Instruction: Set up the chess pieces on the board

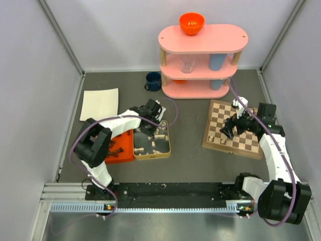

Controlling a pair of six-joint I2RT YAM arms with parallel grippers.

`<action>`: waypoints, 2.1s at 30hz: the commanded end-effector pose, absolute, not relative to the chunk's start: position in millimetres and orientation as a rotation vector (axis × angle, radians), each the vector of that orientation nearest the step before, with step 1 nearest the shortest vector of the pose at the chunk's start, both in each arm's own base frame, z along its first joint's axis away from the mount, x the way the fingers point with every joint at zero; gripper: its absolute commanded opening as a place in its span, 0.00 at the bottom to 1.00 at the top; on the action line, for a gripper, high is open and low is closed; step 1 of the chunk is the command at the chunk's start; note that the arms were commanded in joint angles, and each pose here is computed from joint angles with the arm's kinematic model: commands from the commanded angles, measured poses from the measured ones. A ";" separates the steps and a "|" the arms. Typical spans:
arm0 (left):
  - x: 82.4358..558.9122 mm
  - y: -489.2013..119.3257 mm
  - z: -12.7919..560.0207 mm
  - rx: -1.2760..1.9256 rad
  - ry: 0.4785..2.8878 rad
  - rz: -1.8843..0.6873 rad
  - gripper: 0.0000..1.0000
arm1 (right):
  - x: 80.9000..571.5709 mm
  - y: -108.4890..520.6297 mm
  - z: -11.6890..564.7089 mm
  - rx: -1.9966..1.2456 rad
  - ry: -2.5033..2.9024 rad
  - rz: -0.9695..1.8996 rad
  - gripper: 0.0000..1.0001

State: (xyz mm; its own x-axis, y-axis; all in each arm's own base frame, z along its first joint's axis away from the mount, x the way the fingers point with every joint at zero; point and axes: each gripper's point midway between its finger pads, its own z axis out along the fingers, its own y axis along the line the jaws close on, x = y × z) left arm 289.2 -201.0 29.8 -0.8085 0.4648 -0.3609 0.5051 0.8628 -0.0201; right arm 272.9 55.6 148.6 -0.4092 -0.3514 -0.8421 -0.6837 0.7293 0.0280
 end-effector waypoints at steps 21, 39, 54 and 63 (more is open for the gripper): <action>275.3 -209.0 71.2 0.333 2.580 -0.638 0.07 | 270.7 70.5 161.5 -0.852 1.941 0.507 0.89; 290.8 -201.3 43.9 0.463 2.698 -0.390 0.32 | 271.1 69.3 159.9 -0.862 1.948 0.491 0.89; 284.8 -202.3 22.8 0.482 2.759 -0.310 0.07 | 270.3 69.5 159.8 -0.864 1.948 0.493 0.89; 284.8 -214.0 58.5 0.272 2.630 -0.550 0.00 | 265.6 78.4 161.9 -0.887 1.924 0.543 0.89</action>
